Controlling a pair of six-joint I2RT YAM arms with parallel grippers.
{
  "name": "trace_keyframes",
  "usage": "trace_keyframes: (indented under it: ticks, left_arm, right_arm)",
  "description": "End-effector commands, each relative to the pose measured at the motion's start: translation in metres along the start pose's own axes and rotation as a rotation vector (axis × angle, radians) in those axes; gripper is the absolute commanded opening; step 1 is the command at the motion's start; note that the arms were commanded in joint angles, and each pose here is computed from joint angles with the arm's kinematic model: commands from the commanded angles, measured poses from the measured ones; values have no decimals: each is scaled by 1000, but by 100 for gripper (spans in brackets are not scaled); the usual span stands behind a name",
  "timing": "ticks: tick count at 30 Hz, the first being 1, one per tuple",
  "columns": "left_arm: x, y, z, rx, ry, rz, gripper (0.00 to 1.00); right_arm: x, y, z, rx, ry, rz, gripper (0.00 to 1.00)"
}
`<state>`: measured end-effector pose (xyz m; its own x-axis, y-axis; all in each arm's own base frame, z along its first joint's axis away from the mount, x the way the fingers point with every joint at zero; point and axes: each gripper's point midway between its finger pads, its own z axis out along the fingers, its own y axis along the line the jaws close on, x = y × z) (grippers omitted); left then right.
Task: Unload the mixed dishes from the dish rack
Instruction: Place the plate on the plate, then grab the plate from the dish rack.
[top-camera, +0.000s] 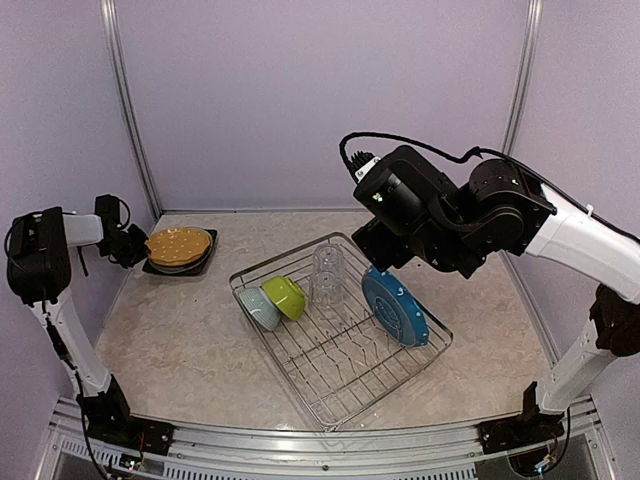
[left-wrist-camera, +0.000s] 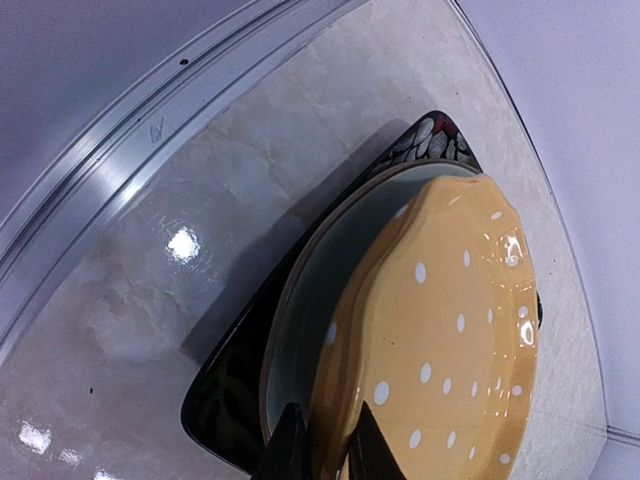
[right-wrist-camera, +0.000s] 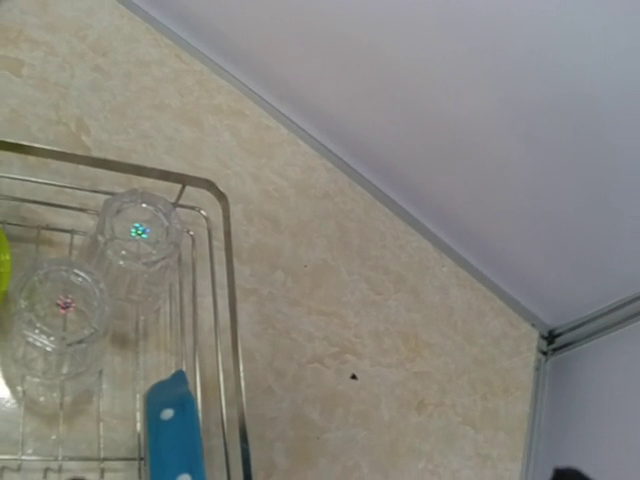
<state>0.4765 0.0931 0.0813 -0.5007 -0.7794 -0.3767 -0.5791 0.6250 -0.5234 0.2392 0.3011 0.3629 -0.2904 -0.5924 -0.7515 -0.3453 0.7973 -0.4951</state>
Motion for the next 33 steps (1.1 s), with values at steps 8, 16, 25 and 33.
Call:
trace_keyframes:
  ticks: [8,16,25,33]
  left_arm:
    - [-13,-21,1,28,-36,73,35]
    - [-19,-29,-14,-30,-64,153,57]
    - [-34,-64,-70,-41,-183,288,99]
    - [-33,-98,-125,-3,-311,388,99]
  right_arm:
    - [5,-16,0,-81,8,163,99]
    - [14,-20,9,-186,36,308,99]
    - [37,-27,13,-282,99,437,99]
    - [62,-5,16,-374,228,441,99]
